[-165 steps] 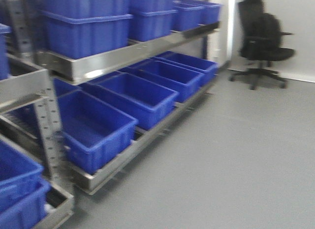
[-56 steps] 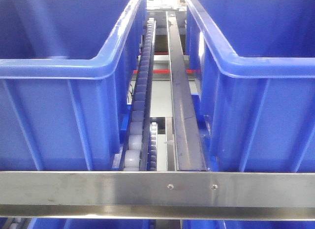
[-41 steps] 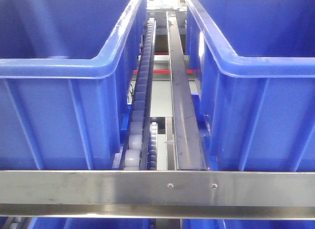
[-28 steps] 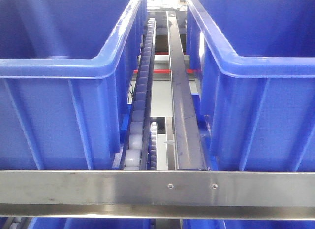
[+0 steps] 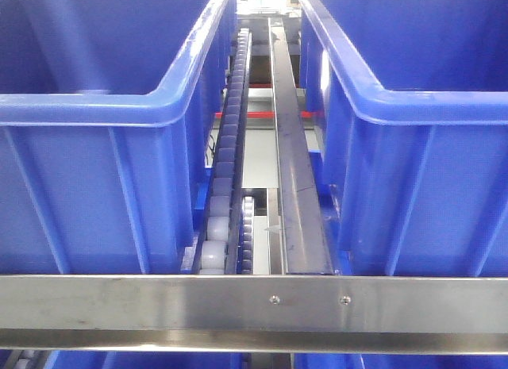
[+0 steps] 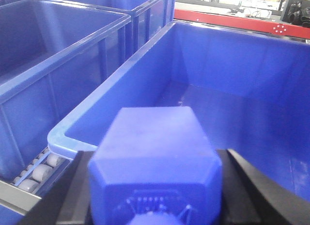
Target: Pick and sort blue part to right shelf
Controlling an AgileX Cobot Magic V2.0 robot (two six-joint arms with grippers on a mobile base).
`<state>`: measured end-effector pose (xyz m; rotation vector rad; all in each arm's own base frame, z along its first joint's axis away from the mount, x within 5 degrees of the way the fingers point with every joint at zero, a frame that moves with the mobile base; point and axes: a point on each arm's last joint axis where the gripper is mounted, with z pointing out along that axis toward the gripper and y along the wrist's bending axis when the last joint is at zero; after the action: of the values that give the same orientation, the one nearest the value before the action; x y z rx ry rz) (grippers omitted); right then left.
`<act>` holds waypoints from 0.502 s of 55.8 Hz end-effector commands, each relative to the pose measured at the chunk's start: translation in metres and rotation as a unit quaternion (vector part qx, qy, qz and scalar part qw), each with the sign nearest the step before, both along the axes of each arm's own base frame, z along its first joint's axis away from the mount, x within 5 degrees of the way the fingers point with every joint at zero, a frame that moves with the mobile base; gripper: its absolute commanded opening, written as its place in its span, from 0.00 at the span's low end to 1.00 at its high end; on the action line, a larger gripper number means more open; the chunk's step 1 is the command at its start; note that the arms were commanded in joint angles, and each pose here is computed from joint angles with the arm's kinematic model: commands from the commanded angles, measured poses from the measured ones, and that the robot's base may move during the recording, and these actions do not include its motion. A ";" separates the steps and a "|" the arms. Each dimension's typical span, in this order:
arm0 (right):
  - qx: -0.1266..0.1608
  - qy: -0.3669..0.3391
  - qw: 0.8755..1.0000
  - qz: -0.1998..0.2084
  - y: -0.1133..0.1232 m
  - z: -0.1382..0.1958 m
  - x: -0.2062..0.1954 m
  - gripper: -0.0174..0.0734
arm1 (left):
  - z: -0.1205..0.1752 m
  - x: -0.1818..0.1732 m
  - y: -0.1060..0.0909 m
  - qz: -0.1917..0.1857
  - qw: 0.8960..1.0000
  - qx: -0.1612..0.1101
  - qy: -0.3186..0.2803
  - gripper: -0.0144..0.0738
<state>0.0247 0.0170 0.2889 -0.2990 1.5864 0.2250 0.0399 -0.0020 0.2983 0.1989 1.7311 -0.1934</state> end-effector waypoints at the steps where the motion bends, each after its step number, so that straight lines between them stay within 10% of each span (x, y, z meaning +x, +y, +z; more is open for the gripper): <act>1: 0.020 -0.045 0.999 -0.010 -0.002 0.015 0.000 0.50 | 0.028 0.003 -0.004 -0.017 0.998 -0.021 -0.055 0.52; 28: 0.020 -0.045 0.999 -0.010 -0.002 0.015 0.000 0.50 | 0.076 0.134 -0.061 -0.021 0.997 0.035 0.072 0.52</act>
<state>0.0247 0.0170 0.2889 -0.2990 1.5864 0.2250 0.1482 -0.0490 0.3526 0.2738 1.9545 -0.1464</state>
